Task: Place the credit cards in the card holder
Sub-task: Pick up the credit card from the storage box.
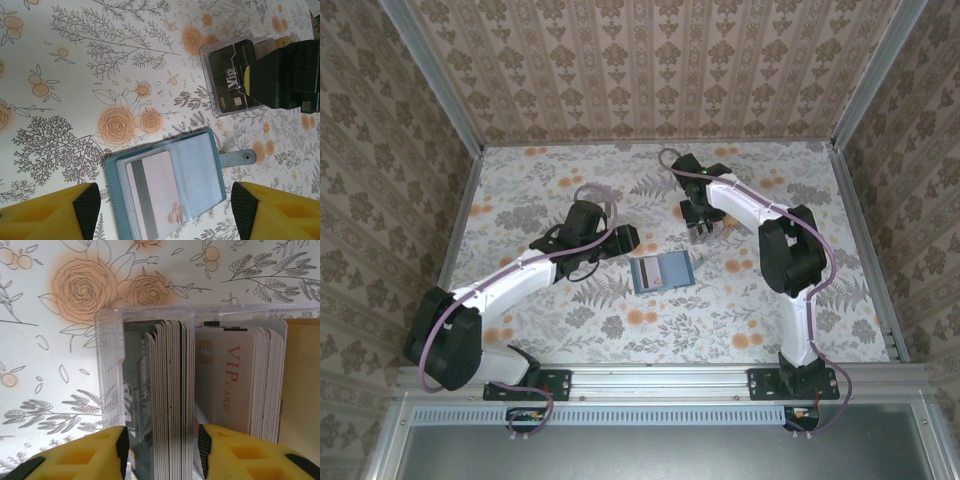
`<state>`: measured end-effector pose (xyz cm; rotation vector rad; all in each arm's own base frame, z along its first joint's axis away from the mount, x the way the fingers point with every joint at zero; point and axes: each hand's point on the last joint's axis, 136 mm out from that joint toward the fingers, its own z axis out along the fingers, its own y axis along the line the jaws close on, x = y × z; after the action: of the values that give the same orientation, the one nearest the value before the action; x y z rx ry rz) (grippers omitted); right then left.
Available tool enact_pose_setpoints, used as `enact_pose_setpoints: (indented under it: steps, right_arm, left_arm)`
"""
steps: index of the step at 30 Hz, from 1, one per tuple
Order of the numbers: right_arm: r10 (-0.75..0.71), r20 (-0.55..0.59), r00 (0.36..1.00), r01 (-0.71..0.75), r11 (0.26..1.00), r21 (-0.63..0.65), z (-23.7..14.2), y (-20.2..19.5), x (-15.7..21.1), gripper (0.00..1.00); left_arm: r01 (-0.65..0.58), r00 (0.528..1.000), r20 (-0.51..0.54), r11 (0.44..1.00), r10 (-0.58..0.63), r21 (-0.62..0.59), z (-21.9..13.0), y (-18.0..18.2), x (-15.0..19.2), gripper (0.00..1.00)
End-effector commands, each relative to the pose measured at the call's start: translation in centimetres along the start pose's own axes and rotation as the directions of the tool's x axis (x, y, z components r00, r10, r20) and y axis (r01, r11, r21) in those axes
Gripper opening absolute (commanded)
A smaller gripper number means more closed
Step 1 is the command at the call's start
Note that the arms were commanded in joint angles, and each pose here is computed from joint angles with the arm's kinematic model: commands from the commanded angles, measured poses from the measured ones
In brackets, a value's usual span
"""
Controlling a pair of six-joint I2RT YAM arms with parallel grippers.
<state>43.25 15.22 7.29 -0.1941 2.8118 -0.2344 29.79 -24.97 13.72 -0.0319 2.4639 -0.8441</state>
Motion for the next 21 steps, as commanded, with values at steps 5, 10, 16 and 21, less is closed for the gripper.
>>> enact_pose_setpoints:
  steps: [5, 10, 16, 21]
  right_arm:
    - [-0.064, -0.011, 0.998, 0.065, 0.989, 0.132, 0.0, -1.8, 0.0, 0.43]
    - [-0.072, 0.018, 0.997, 0.068, 0.983, 0.169, -0.6, -2.5, -0.4, 0.35]
    - [-0.069, 0.029, 0.997, 0.063, 0.983, 0.174, -0.9, -2.7, -0.5, 0.32]
    - [-0.069, 0.037, 0.997, 0.061, 0.982, 0.18, -1.1, -2.9, -0.5, 0.22]
  left_arm:
    - [0.022, 1.0, 0.008, 1.0, -0.022, -0.002, -0.2, 0.3, 0.0, 0.73]
    - [0.032, 0.999, 0.003, 0.999, -0.032, -0.002, 0.1, 0.5, 0.1, 0.73]
    - [0.036, 0.999, -0.009, 0.999, -0.036, -0.001, 0.4, 0.5, 0.3, 0.73]
    - [0.038, 0.999, -0.019, 0.999, -0.038, -0.004, 0.6, 0.6, 0.5, 0.73]
